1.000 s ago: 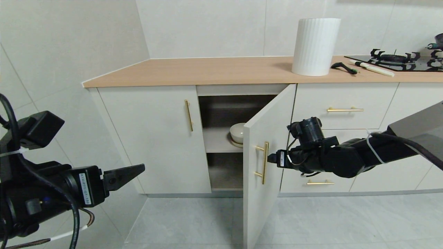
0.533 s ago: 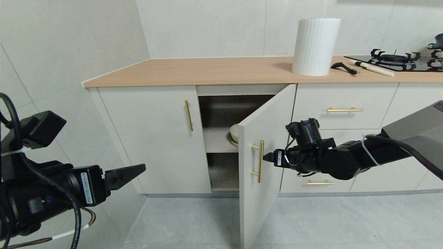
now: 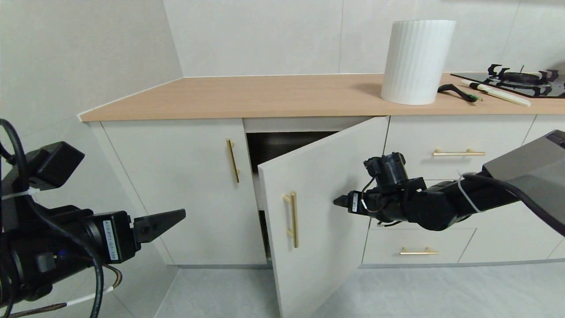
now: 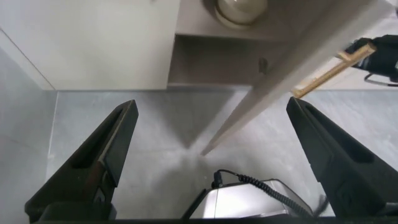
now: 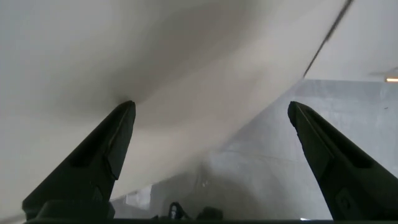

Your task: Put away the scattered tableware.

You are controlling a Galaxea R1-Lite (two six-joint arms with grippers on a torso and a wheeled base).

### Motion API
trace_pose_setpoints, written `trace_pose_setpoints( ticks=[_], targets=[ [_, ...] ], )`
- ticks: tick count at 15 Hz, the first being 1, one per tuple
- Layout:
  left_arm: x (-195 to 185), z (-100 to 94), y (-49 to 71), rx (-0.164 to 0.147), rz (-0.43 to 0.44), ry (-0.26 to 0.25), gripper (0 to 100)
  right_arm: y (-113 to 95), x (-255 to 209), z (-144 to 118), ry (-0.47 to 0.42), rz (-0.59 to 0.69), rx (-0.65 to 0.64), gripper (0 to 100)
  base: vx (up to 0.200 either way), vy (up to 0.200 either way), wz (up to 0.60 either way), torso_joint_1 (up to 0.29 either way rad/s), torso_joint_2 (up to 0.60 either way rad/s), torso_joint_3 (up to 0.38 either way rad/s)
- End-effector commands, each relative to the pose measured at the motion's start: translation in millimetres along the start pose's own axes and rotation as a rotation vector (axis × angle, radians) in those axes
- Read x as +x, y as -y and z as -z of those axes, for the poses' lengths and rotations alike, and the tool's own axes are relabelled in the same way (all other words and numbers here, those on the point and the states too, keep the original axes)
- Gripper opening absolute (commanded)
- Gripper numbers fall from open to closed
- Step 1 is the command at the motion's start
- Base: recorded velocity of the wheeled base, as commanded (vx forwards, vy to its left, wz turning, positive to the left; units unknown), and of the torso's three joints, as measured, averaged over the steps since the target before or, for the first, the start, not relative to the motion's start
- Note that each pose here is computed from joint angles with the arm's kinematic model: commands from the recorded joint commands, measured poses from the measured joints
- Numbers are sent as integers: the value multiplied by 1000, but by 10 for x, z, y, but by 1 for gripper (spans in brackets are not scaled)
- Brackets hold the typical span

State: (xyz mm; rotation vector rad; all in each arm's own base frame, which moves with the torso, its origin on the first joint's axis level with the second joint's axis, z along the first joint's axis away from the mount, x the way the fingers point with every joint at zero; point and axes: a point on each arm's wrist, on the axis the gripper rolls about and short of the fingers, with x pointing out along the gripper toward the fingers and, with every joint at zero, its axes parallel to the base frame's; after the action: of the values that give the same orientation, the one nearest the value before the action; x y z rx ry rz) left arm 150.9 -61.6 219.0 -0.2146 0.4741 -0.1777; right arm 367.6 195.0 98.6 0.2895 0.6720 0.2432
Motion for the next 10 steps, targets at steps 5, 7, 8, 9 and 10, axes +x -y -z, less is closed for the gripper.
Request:
trace_pose_setpoints(
  ticks=[5, 7, 8, 9, 10],
  targets=[
    [2, -3, 2, -1, 0, 1, 100, -174, 315, -51, 104, -87, 199, 100, 0, 0, 0, 0, 0, 0],
    [2, -3, 2, -2, 0, 1, 100, -195, 442, -68, 122, -92, 258, 100, 0, 0, 0, 0, 0, 0],
    [2, -3, 2, -2, 0, 1, 100, -197, 554, -58, 138, -75, 291, 100, 0, 0, 0, 0, 0, 0],
    [2, -3, 2, -4, 0, 1, 100, -190, 630, -56, 153, -60, 308, 100, 0, 0, 0, 0, 0, 0],
    [2, -3, 2, -4, 2, 0, 100, -185, 687, -60, 170, -45, 321, 100, 0, 0, 0, 0, 0, 0]
  ],
)
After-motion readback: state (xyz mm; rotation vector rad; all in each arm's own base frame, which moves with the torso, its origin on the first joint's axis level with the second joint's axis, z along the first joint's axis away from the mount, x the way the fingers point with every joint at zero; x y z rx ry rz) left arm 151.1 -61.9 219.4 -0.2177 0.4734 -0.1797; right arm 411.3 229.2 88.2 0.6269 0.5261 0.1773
